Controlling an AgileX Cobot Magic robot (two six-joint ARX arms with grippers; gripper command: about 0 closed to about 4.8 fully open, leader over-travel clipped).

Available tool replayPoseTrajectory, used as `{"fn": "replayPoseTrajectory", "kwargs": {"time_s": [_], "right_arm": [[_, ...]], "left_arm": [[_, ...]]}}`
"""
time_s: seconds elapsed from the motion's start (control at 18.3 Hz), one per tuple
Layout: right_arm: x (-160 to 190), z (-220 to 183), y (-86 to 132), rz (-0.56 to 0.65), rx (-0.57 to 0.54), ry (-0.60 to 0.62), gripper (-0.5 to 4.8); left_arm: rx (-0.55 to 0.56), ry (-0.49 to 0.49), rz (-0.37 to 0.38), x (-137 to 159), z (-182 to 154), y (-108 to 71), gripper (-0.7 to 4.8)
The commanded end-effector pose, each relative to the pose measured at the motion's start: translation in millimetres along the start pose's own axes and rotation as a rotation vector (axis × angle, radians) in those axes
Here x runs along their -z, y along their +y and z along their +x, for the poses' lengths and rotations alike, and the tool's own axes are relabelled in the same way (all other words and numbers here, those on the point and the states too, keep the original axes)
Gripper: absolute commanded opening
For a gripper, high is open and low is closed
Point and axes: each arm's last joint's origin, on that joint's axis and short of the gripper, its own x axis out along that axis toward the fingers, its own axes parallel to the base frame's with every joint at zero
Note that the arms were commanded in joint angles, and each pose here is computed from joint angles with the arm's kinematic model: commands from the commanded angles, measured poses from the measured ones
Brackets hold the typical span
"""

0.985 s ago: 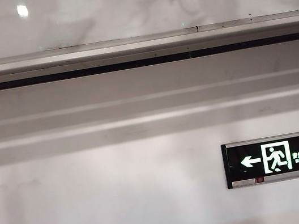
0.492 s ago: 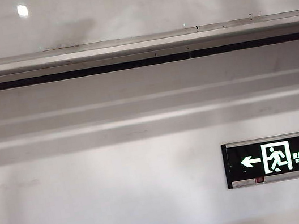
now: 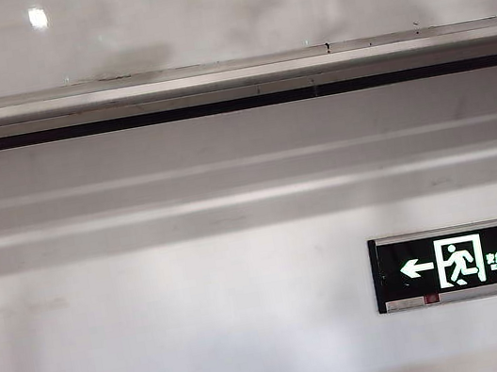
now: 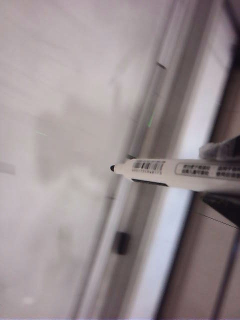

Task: Take a marker from the whiteboard tray, write "Hi!" on the whiteboard, and then put the marker back vertically into the whiteboard tray.

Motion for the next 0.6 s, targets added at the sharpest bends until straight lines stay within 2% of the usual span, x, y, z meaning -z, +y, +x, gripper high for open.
{"fn": "replayPoseTrajectory", "kwargs": {"time_s": [0.05,0.27,0.6], "right_arm": [[14.9,27.5,8.7,0.038,-0.032,-0.027,-0.01],[43.9,65.7,24.0,0.067,-0.150,-0.073,-0.01],[73.5,112.2,36.7,0.179,-0.145,-0.041,-0.01]], "left_arm": [[-0.105,-0.004,0.063,-2.8,-0.6,-8.2,-0.05],[-0.127,-0.010,0.059,-4.8,-0.8,-14.7,-0.05],[-0.123,-0.018,0.059,-5.5,-0.8,-14.8,-0.05]]}}
